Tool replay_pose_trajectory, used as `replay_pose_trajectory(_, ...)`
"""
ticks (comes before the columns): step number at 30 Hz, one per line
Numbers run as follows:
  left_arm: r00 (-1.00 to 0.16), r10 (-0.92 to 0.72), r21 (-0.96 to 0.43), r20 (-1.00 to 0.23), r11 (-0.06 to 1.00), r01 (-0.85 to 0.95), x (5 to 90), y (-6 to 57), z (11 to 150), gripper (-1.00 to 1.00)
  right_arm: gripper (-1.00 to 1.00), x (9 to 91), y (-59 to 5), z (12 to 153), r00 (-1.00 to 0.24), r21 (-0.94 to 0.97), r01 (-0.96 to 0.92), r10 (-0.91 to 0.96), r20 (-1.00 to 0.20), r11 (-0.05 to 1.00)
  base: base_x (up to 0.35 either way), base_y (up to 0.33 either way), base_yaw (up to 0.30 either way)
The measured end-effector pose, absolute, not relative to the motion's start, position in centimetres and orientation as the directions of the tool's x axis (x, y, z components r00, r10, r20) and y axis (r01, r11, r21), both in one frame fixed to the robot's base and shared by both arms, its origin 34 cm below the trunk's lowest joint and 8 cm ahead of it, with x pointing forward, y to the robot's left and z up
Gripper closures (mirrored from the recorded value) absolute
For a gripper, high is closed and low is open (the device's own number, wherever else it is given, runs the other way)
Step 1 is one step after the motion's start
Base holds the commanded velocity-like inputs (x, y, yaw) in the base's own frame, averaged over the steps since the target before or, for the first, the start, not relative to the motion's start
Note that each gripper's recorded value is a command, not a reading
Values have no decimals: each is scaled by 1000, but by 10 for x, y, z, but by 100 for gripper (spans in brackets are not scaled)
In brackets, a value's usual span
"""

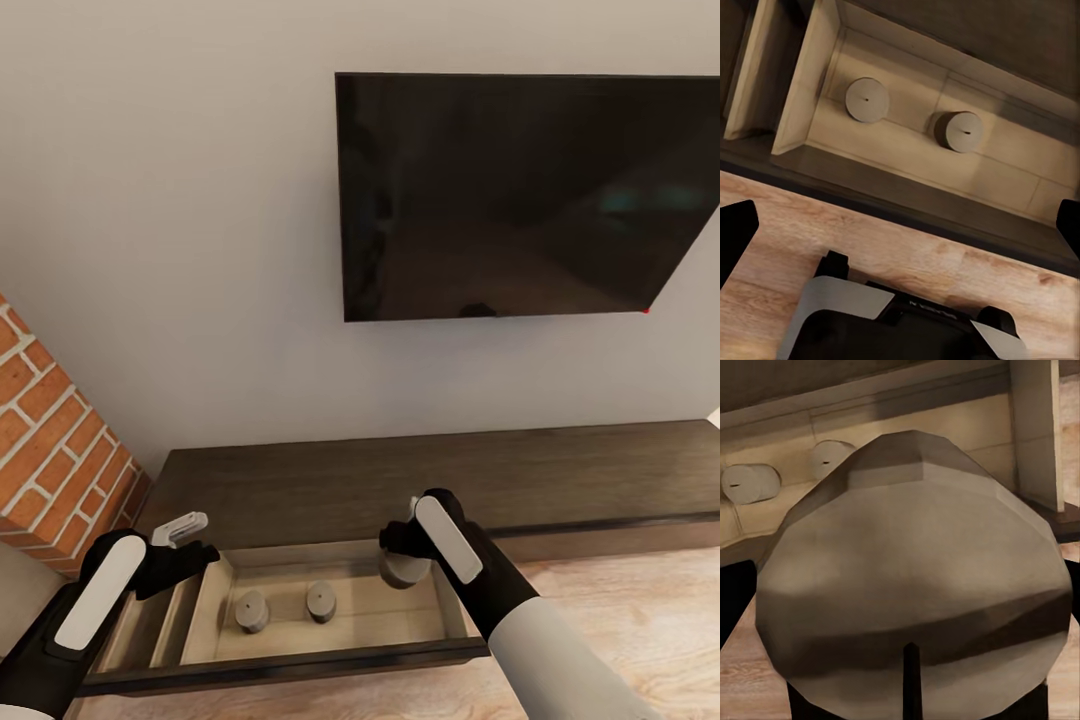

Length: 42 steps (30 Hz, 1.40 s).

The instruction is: Place each of the two pumpkins and all three candles from the living room inside a cabinet in the living room (use any cabinet), then make sure every cabinet is closed, and position the cauldron so it is next to a table in the living room.

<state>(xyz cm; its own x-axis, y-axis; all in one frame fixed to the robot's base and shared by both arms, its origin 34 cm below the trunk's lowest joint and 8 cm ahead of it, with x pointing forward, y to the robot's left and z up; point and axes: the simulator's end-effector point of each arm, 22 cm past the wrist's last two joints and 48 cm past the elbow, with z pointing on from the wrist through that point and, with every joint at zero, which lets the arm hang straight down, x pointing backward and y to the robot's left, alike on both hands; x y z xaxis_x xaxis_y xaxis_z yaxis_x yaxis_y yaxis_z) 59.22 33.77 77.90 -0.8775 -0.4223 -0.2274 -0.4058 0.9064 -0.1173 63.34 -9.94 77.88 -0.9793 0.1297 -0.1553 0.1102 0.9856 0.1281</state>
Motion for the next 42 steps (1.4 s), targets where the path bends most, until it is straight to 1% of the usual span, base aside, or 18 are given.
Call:
replay_pose_trajectory(6, -877, -423, -120, -226, 906, -406, 594, 337, 773, -100, 100, 629, -95, 767, -982, 115, 93, 111, -152, 989, 0, 0, 0)
replay_pose_trajectory(19, -876, -429, -130, -222, 903, -409, 597, 336, 759, -100, 100, 637, -94, 752, -976, 115, 110, 130, -177, 987, 0, 0, 0)
replay_pose_trajectory(24, -873, -443, -156, -203, 895, -418, 597, 333, 754, -100, 100, 639, -94, 747, -974, 116, 116, 136, -182, 986, 0, 0, 0)
replay_pose_trajectory(30, -866, -475, -232, -156, 870, -436, 596, 322, 750, -100, 100, 641, -93, 740, -973, 117, 118, 138, -185, 986, 0, 0, 0)
replay_pose_trajectory(33, -859, -491, -254, -147, 858, -447, 597, 332, 751, -100, 100, 641, -93, 735, -973, 116, 120, 140, -185, 986, 0, 0, 0)
replay_pose_trajectory(38, -843, -524, -312, -120, 826, -469, 599, 341, 755, -100, 100, 628, -102, 712, -979, 81, 132, 143, -144, 988, 0, 0, 0)
replay_pose_trajectory(42, -841, -528, -320, -116, 821, -472, 600, 343, 752, -100, 100, 626, -101, 703, -981, 70, 122, 131, -145, 990, 0, 0, 0)
